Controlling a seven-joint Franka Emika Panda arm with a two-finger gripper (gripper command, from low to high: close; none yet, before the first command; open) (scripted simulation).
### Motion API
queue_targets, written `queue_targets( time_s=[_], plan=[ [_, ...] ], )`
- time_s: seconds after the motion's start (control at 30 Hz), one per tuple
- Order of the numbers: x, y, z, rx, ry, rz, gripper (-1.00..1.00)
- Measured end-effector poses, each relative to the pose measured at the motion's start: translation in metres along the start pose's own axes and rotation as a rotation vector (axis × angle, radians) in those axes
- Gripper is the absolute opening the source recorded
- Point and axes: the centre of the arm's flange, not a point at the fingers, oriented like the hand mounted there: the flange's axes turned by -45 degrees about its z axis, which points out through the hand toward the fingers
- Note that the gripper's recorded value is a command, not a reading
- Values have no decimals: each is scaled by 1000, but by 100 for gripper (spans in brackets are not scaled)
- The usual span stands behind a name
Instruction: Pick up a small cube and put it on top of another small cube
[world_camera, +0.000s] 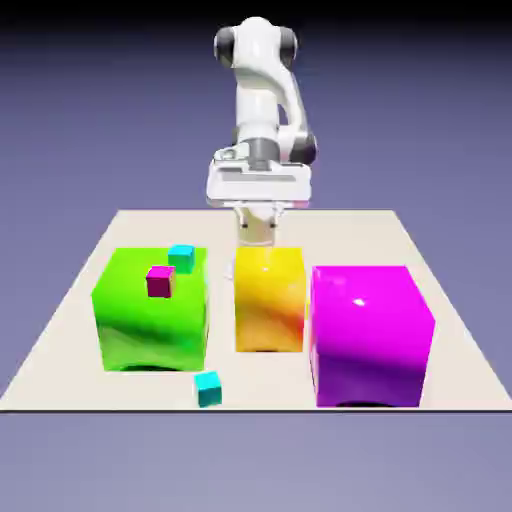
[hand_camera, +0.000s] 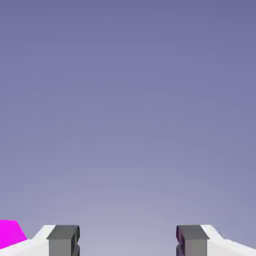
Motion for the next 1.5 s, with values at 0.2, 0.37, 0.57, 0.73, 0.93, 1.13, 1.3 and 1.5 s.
queue_targets(
  time_s=[0.2,0.37,0.57,0.73,0.93,1.13,1.3,1.5],
  plan=[
    [4,20,65,28,-214,-32,0],
    [-4,36,121,50,-391,-67,0],
    [-24,58,188,71,-600,-117,0],
    [-48,76,239,86,-770,-168,0],
    [-77,95,286,98,-942,-226,0],
    [-131,95,330,98,-942,-226,-100],
    [-76,98,285,98,-937,-222,-100],
    [-25,197,204,66,-789,29,-100]
  ],
)
